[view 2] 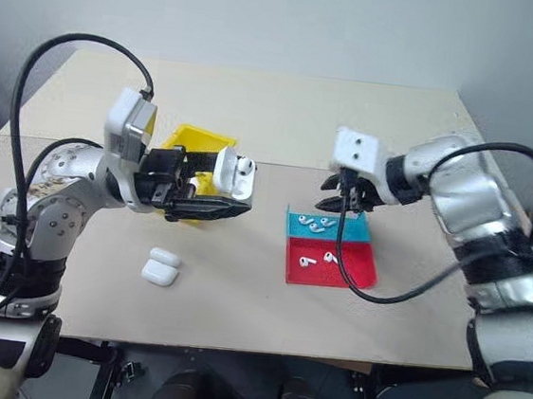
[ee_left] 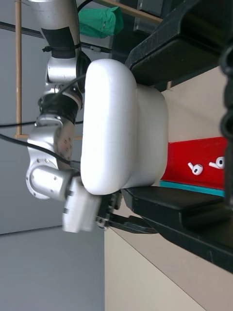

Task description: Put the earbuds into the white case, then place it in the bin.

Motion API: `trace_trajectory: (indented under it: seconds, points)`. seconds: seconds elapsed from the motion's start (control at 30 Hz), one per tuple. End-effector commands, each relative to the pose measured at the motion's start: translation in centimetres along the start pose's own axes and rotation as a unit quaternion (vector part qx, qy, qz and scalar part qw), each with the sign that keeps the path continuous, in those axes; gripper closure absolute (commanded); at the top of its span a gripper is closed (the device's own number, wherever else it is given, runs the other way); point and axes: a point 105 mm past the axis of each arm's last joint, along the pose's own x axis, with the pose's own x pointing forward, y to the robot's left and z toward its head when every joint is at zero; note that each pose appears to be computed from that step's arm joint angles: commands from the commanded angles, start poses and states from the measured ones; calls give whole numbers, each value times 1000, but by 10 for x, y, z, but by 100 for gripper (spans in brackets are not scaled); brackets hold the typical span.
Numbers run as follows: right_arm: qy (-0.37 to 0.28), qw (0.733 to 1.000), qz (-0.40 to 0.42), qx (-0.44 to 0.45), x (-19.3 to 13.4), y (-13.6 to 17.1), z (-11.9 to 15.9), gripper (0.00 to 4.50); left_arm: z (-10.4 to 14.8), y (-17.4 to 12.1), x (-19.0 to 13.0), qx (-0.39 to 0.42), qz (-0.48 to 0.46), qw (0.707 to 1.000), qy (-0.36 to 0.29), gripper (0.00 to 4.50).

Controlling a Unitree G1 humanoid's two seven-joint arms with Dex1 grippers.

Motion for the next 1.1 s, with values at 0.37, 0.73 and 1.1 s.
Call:
trace_trajectory:
  seconds: [0.37, 0.73, 1.1]
  points:
    - [78, 989, 101, -71, 31, -9, -16, 238, 11, -7, -9, 38, 25, 999, -13, 169]
    - [106, 987, 104, -65, 57, -7, -22, 238, 11, -10, -9, 41, 34, 999, -8, 169]
    - [133, 983, 106, -67, 66, -3, -32, 238, 12, -11, -9, 42, 38, 998, -5, 169]
